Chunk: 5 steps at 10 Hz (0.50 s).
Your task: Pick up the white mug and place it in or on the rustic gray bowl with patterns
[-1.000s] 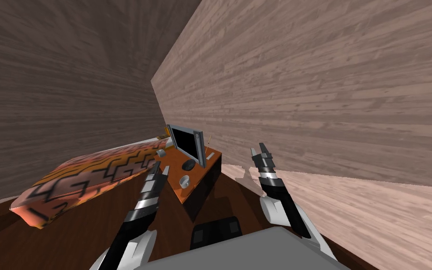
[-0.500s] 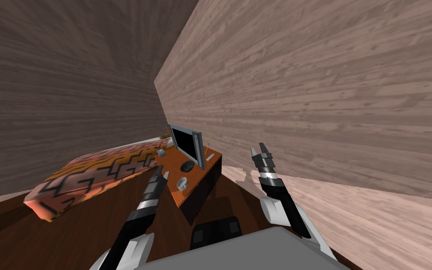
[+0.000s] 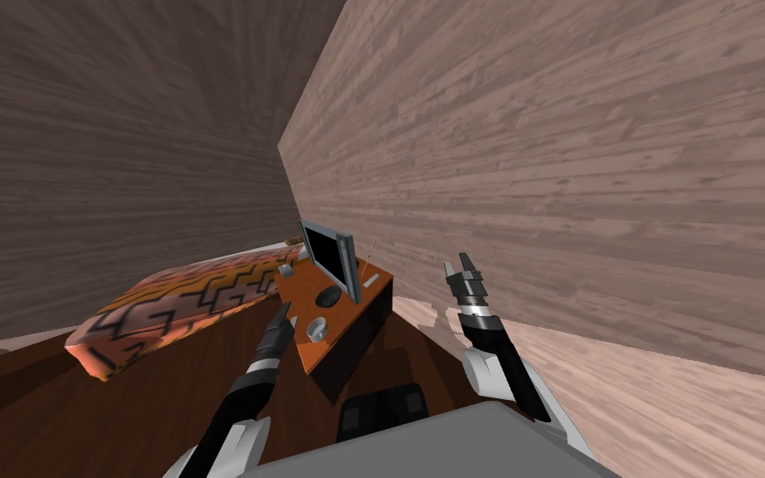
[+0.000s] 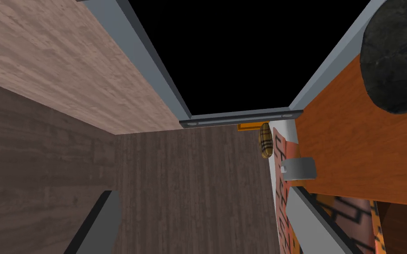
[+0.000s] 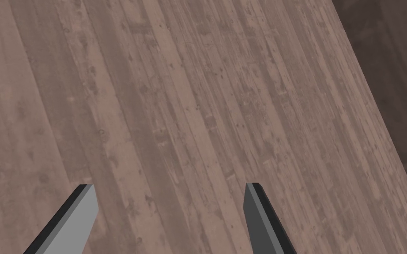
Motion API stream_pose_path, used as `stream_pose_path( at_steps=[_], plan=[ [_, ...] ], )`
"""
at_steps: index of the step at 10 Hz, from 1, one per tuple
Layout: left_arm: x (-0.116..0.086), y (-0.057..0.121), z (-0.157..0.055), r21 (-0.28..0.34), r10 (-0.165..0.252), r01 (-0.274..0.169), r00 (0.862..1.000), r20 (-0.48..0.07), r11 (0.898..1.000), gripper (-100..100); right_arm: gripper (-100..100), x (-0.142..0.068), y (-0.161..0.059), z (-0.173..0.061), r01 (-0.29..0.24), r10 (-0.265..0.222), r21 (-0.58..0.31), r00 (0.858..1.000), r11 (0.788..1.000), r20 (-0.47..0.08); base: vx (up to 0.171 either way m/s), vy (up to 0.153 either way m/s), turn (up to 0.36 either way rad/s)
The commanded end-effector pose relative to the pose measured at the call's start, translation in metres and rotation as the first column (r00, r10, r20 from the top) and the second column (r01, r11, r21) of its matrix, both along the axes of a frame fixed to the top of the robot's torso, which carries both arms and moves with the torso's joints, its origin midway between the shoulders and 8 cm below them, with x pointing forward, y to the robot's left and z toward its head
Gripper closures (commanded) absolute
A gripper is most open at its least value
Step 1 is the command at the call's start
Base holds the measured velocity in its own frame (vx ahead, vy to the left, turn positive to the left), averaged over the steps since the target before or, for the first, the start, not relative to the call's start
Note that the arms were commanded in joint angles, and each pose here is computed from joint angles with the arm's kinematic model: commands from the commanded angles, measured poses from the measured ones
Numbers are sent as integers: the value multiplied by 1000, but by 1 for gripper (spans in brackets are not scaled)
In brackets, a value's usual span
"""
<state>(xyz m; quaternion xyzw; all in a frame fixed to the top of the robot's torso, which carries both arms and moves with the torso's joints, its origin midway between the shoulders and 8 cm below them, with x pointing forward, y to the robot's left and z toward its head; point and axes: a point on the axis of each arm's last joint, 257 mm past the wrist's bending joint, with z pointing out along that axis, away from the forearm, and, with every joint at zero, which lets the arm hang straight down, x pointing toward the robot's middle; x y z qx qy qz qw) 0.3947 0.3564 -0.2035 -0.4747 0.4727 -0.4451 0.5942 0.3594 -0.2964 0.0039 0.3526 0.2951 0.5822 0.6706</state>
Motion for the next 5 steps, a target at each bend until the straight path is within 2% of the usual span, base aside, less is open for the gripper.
stream_pose_path(
  at_steps=[1, 2, 3, 5],
  plan=[
    [-1, 11, -30, -19, 27, -28, 997, -75, 999, -100, 0, 0, 0, 0, 0, 0, 0, 1000, 1000, 0, 68, -80, 78],
    [-1, 18, -45, -33, 42, -46, 992, -115, 998, -100, 0, 0, 0, 0, 0, 0, 0, 1000, 1000, 0, 83, -95, 93],
    [-2, 19, -49, -34, 44, -48, 992, -122, 998, -100, 0, 0, 0, 0, 0, 0, 0, 1000, 1000, 0, 52, -63, 30],
    [-4, 32, -84, -69, 73, -89, 975, -211, 994, -100, 0, 0, 0, 0, 0, 0, 0, 1000, 1000, 0, 43, -52, 63]
  ],
)
